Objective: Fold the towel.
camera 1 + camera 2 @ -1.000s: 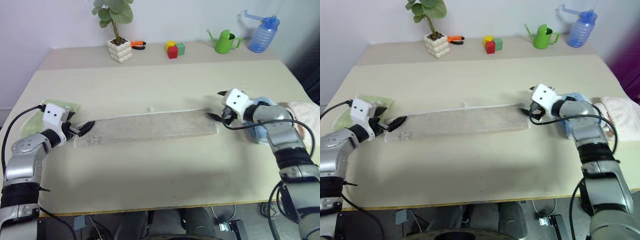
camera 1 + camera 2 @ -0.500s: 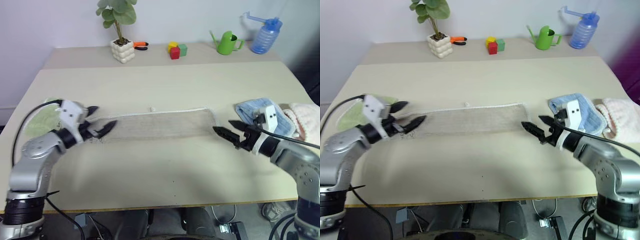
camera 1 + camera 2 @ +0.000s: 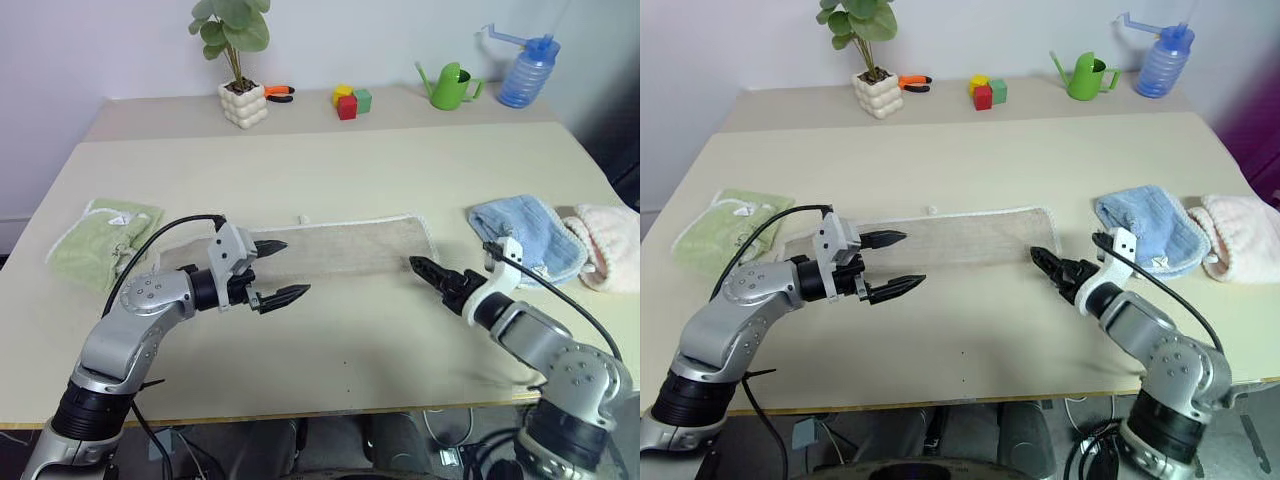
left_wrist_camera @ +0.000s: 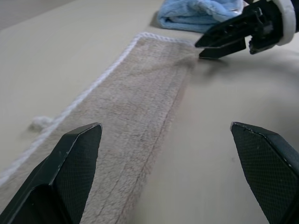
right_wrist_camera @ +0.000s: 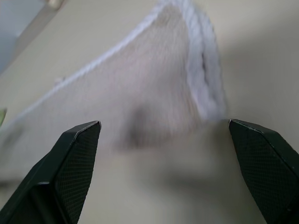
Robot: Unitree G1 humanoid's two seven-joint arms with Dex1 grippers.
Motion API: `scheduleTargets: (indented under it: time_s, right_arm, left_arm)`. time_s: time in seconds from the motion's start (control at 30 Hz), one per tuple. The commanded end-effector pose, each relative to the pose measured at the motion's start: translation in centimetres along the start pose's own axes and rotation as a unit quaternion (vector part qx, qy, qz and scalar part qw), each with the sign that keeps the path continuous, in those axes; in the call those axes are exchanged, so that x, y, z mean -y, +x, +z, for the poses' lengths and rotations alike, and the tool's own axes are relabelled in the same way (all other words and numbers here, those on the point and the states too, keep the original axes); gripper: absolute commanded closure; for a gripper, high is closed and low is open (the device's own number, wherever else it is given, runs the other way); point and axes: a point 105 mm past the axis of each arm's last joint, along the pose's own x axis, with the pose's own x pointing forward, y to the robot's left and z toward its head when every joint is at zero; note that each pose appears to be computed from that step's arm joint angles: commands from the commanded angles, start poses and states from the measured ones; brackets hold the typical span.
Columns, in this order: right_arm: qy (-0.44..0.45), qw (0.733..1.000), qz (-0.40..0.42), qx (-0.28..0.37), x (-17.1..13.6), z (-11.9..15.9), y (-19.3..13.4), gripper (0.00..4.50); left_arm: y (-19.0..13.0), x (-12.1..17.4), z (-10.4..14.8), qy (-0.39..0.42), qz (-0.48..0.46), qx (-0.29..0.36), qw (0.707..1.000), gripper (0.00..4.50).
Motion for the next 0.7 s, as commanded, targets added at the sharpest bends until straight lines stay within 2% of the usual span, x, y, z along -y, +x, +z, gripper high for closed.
scheduleTargets:
  time_s: [0.03,0.13,0.17,0.2,0.43,0.63,0.7]
  right_arm:
    - [0.026,1.0,-0.016,0.0,0.3,0.4,1.1,0.04]
    - [0.031,0.999,-0.021,0.001,0.3,0.7,2.0,0.04]
    - [0.032,0.999,-0.022,0.002,0.2,0.8,2.2,0.57]
    - [0.034,0.999,-0.02,0.005,0.0,0.9,2.3,0.84]
    - [0.026,0.999,-0.011,0.019,-0.4,1.8,1.8,4.48]
    - [-0.003,0.998,-0.028,0.048,0.5,4.0,0.5,4.48]
    - [-0.041,0.996,-0.044,0.071,1.4,6.3,-0.9,4.48]
  left_arm:
    - [-0.2,0.0,0.8,0.012,0.005,0.013,1.0,0.01]
    - [-0.3,-0.1,0.7,0.012,0.011,0.012,1.0,0.01]
    - [-0.4,-0.1,0.7,0.013,0.013,0.012,1.0,0.0]
    - [-0.4,-0.1,0.7,0.013,0.016,0.013,1.0,0.0]
    - [-0.7,0.1,0.2,0.005,0.022,0.01,1.0,0.0]
    - [-0.5,0.1,0.0,0.003,0.02,0.01,1.0,0.0]
    - [-0.4,0.0,0.0,0.003,0.018,0.009,1.0,0.0]
